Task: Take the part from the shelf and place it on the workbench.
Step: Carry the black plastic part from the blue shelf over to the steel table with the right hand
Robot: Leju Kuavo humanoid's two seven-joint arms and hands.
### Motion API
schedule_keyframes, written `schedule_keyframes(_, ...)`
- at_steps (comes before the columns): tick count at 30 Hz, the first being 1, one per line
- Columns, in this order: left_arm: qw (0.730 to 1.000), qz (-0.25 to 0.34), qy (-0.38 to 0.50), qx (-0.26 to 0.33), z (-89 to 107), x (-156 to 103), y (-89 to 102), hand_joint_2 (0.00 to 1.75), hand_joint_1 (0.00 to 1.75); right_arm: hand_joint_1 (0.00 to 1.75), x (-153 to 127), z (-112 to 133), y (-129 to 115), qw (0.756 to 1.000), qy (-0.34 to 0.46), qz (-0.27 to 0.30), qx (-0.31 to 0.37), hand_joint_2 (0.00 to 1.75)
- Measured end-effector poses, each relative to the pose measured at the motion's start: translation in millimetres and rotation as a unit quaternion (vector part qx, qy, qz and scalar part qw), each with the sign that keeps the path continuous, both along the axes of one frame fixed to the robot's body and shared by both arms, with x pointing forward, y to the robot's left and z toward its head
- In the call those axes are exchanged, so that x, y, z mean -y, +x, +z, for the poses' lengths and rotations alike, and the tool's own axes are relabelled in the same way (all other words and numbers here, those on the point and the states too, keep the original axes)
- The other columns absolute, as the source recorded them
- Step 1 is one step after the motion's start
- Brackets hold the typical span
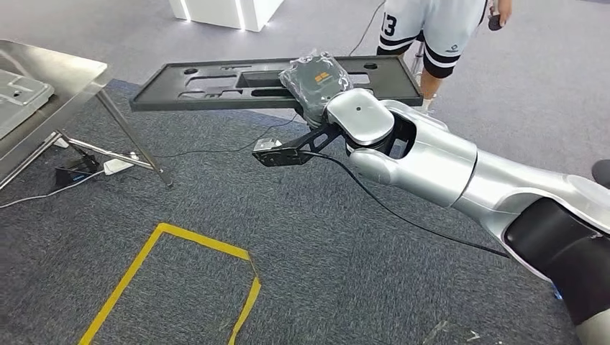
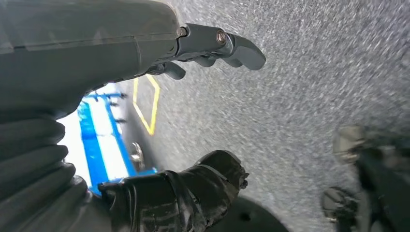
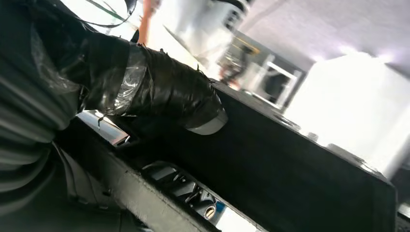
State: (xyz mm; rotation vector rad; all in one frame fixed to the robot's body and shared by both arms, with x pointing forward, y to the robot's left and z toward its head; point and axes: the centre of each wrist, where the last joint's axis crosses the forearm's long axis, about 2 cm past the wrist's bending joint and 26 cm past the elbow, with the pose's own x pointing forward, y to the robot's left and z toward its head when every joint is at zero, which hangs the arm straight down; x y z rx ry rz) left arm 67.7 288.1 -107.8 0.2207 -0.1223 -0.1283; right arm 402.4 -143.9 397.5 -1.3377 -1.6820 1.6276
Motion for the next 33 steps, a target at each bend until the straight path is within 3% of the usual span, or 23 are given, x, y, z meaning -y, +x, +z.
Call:
schedule_keyframes(15,1.000,-0.003,0.005,0.015,1.6,-2,9.2,1.75,0.00,1.75,-10,1,-3,1.000,-0.001,0.015,0.005,1.75)
schedule_keyframes(27,1.000,-0.006,-0.004,0.013,-0.6,-1,-3.7,1.75,0.00,1.75,-8,-4,0,1.000,-0.004,0.008,0.000,1.75)
schedule_keyframes(33,1.000,-0.004,-0.015,0.021,-0.4,0,-1.6,1.75,0.00,1.75,-9,-5,0,1.000,-0.006,0.009,-0.001,1.75)
